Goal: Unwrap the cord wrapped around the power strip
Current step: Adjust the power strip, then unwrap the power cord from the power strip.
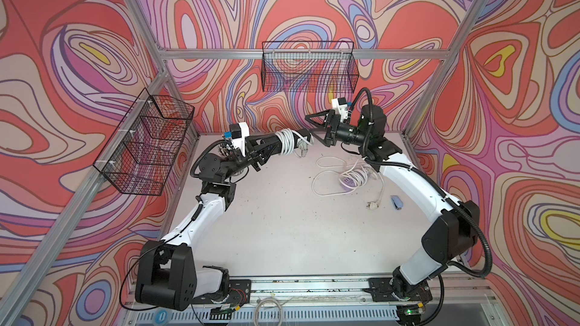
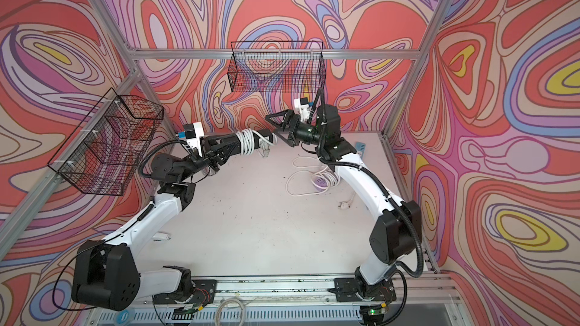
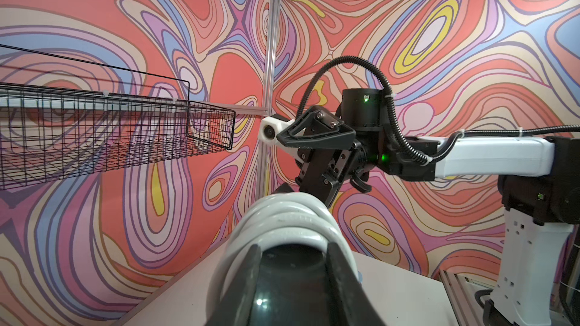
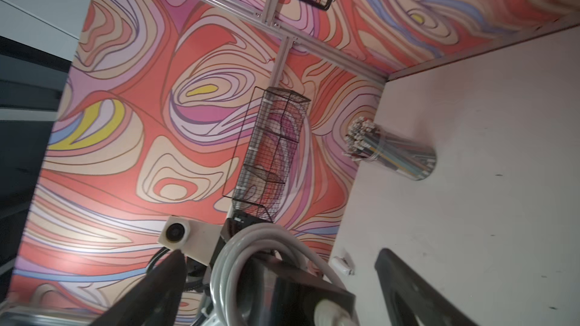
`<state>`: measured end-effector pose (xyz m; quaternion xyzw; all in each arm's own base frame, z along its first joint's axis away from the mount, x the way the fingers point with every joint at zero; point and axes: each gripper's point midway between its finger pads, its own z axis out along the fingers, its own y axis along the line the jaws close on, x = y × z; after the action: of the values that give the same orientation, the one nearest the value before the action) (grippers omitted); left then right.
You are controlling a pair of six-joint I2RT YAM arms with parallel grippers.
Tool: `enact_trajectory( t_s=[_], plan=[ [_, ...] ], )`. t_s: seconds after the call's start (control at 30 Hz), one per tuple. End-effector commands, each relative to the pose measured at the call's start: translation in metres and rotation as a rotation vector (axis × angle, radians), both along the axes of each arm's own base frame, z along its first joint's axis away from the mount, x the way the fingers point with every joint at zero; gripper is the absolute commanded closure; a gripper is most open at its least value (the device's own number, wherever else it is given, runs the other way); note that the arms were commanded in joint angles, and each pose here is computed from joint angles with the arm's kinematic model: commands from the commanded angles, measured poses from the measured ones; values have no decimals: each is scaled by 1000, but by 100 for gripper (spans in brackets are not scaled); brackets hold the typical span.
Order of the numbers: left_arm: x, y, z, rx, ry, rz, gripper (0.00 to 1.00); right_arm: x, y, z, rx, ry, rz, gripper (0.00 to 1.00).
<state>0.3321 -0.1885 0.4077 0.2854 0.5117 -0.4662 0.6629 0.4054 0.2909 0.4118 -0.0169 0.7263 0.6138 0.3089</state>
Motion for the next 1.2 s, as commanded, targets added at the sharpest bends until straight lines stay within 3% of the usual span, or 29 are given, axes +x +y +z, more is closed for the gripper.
enact_trajectory(
  t_s=[0.0,0.13,0.37,0.47,0.6,0.9,1.17],
  plan=[
    [5,12,29,-72,-94,73,100,-10,-33,-1,-296,-167,-114,2],
    [24,13,48,-88,-97,103,100,-11,-58,16,-445,-313,-224,2],
    [32,20,58,-146,-115,112,100,-14,-78,28,-578,-465,-330,2],
    [32,24,51,-181,-100,110,100,-24,-84,32,-560,-516,-363,2],
    [39,50,48,-270,-28,126,100,-46,-65,33,-559,-593,-327,2],
    [28,45,55,-218,-53,65,100,-63,3,18,-615,-759,-196,6],
    [19,37,59,-167,-80,37,100,-48,35,-3,-655,-765,-141,9]
  ],
)
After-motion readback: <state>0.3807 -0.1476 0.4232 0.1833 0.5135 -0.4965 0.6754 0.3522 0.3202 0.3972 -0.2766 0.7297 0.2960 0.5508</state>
